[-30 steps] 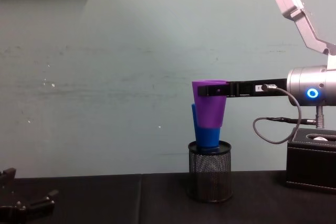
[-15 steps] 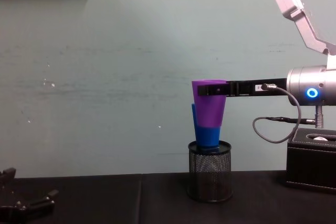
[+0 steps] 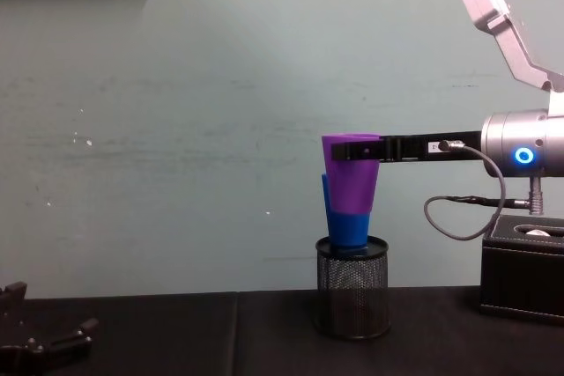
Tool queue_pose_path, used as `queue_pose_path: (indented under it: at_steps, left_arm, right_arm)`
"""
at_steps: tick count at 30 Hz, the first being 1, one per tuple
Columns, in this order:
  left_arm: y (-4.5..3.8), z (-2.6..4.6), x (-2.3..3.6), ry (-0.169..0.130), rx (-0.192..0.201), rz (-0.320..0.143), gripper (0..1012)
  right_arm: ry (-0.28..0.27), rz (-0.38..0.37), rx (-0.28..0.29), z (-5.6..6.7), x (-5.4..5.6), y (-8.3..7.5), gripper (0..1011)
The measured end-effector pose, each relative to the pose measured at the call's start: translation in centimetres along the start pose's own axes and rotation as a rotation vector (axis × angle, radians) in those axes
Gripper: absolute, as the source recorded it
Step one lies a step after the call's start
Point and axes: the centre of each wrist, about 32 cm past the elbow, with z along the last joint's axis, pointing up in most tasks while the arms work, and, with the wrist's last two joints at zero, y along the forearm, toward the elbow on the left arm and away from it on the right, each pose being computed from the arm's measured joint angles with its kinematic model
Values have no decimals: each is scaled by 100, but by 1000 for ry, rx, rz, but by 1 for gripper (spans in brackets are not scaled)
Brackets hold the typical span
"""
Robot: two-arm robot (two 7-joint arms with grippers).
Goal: Pick up one cup with a gripper and tap it against the other cup.
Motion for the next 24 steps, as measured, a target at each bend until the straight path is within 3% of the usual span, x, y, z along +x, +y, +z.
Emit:
queue_pose_path:
  at_steps: [24]
  left_arm:
    - [0, 0, 0, 0, 0, 0, 1005]
  right_arm:
    - [1, -2, -1, -4, -2, -2, 726]
